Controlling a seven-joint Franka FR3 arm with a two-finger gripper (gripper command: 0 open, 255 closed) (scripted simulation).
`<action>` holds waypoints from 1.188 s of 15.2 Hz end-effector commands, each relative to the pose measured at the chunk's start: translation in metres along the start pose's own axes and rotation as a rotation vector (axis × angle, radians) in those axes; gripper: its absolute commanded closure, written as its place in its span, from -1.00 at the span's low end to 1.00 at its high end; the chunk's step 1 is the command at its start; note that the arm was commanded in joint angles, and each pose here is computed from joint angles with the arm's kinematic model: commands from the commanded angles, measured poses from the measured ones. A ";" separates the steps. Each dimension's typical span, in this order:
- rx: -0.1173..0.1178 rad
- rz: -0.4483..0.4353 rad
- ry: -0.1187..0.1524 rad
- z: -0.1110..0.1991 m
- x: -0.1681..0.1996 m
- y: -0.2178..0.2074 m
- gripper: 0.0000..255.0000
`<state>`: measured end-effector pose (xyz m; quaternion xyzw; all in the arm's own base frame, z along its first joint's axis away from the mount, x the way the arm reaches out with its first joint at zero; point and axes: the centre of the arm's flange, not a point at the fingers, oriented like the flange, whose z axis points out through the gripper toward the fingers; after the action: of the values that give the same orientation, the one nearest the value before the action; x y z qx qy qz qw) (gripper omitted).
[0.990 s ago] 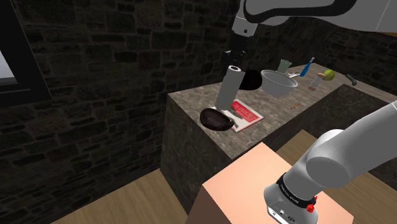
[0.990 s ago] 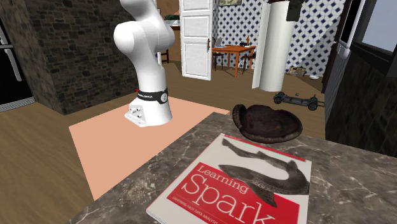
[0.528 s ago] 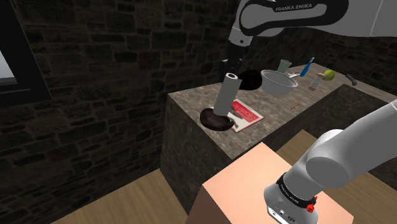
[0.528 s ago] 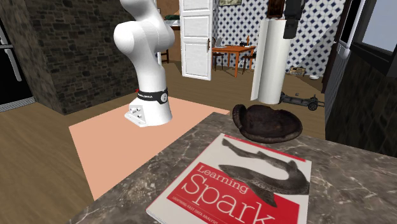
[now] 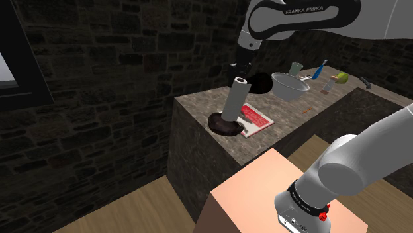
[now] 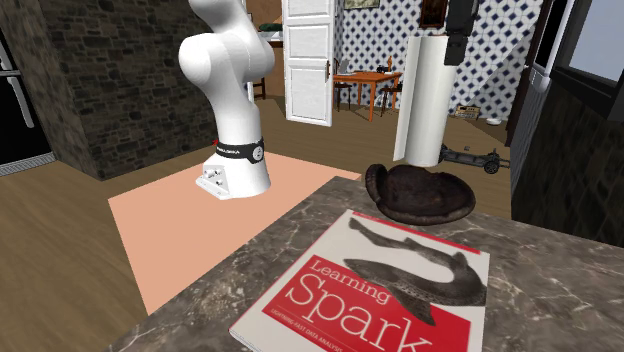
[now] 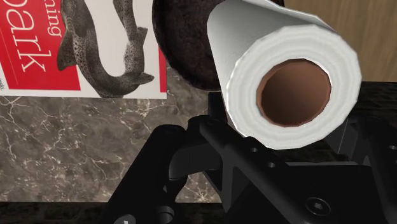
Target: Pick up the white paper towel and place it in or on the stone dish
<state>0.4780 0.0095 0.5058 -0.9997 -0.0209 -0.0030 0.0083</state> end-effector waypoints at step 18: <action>0.000 0.000 0.000 -0.050 0.000 0.000 -1.00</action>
<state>0.4777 0.0087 0.5558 -0.9997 -0.0209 -0.0031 0.0083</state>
